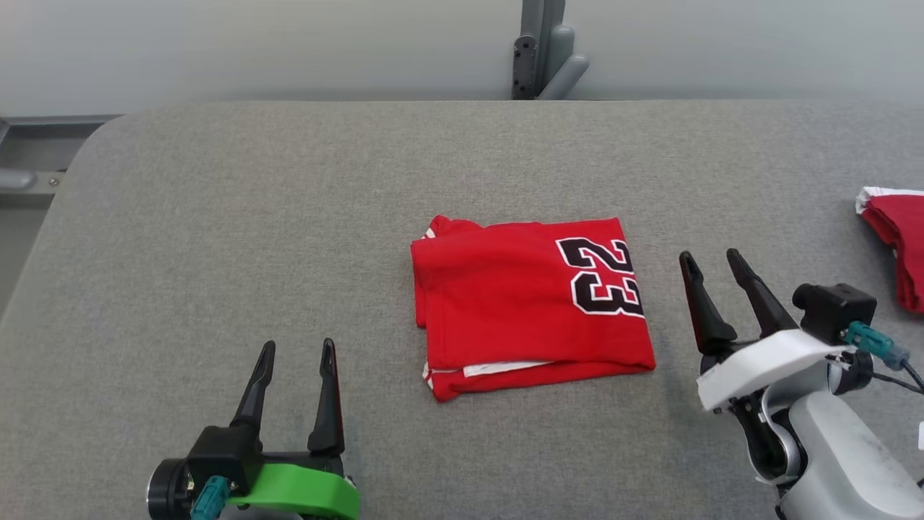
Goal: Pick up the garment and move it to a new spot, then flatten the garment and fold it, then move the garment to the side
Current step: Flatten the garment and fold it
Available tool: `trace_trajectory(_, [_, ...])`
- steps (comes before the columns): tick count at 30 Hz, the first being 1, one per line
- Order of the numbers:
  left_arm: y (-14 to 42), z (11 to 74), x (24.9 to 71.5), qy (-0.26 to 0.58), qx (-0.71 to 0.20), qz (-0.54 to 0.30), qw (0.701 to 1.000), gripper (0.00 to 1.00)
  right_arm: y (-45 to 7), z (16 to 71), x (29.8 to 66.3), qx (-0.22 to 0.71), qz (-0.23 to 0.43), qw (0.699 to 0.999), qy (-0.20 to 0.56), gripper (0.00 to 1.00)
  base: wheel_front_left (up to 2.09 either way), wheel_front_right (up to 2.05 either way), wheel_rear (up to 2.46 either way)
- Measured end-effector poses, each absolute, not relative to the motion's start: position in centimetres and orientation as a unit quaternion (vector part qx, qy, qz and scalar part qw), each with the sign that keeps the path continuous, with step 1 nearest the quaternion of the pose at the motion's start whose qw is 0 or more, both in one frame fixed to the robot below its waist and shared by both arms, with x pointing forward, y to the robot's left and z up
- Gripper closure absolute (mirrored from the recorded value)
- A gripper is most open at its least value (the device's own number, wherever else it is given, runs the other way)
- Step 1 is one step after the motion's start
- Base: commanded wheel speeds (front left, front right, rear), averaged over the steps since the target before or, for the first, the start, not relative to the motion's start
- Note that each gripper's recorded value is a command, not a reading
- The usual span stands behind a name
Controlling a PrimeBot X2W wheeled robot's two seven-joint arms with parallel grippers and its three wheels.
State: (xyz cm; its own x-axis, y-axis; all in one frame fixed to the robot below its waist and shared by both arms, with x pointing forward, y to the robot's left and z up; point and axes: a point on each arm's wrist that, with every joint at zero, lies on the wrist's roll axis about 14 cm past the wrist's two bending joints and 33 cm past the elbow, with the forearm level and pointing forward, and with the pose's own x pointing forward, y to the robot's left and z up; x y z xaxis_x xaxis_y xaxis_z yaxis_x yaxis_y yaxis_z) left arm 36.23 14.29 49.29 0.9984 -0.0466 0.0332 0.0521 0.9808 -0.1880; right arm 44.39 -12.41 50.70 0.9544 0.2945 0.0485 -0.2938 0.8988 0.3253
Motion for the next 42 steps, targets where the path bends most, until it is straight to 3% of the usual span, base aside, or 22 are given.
trace_trajectory(10, [14.2,50.2,35.2,-0.03,-0.079,-0.026,0.996,0.0,-15.9,53.6,39.3,0.092,0.096,0.988,-0.075,0.0,0.0,0.0,0.0])
trace_trajectory(18, [12.9,52.3,33.7,-0.068,-0.027,-0.062,0.995,0.0,-15.1,54.1,35.8,0.039,0.104,0.99,-0.091,0.0,0.0,0.0,0.0])
trace_trajectory(42, [12.9,51.0,32.1,-0.047,-0.027,-0.066,0.996,0.0,-14.2,54.0,34.5,0.052,0.104,0.989,-0.092,0.0,0.0,0.0,0.0])
